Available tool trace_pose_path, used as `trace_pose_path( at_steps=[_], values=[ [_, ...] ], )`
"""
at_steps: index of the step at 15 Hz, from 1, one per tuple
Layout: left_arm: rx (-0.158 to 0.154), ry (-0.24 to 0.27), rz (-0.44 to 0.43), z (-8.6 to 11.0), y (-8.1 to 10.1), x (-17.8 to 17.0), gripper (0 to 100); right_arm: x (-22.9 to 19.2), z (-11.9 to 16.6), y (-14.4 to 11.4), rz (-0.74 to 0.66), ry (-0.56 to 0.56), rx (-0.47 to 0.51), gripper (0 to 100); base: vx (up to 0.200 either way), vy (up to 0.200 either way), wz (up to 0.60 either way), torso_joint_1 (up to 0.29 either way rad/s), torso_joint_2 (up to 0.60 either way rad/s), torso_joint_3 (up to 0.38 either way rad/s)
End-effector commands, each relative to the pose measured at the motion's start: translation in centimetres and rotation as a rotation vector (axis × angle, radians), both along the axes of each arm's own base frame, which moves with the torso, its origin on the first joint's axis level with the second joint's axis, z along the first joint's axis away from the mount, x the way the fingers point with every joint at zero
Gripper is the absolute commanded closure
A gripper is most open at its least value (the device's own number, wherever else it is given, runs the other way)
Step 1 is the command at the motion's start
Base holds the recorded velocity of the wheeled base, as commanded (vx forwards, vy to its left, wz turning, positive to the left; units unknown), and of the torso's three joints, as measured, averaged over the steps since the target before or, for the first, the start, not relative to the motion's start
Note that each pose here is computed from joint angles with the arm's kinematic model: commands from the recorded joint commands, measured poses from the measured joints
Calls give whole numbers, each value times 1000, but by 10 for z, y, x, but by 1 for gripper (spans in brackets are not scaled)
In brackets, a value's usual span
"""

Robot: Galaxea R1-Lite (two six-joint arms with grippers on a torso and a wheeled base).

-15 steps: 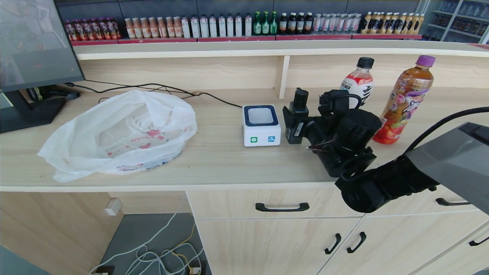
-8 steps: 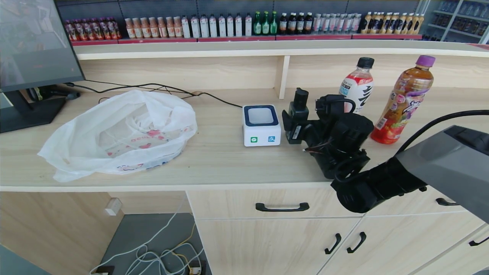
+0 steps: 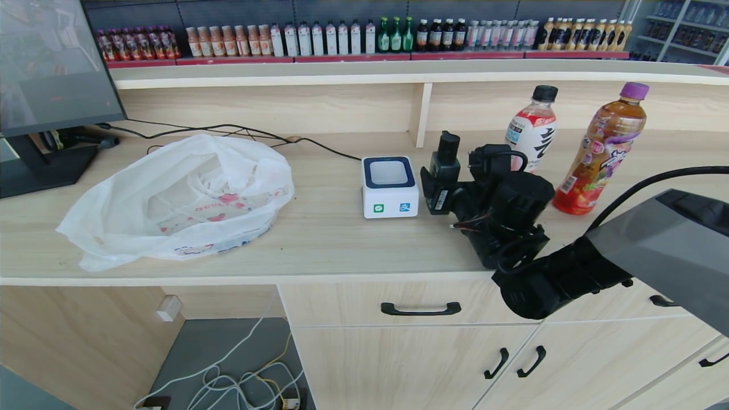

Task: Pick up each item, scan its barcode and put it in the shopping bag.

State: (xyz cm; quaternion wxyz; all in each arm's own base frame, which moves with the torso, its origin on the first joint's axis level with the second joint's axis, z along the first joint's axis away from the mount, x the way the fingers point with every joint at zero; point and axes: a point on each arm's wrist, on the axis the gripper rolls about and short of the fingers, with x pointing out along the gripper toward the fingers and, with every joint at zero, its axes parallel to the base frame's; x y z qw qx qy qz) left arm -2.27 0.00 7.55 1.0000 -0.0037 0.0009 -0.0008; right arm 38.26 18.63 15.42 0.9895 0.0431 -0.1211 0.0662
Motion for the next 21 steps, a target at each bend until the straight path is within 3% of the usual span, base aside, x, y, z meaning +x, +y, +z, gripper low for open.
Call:
trace_pose_path(
  at_steps=[1, 17, 19, 21],
  values=[
    [0, 0, 0, 0, 0, 0, 0, 0, 0, 0, 1, -1, 0, 100, 0, 0, 0, 0, 0, 0],
    [0, 0, 0, 0, 0, 0, 0, -17, 5, 9, 30, -47, 46, 100, 0, 0, 0, 0, 0, 0],
    [0, 0, 0, 0, 0, 0, 0, -24, 18, 5, 40, -72, 63, 100, 0, 0, 0, 0, 0, 0],
    [0, 0, 0, 0, 0, 0, 0, -41, 54, -5, 50, -125, 132, 100, 0, 0, 0, 0, 0, 0]
  ],
)
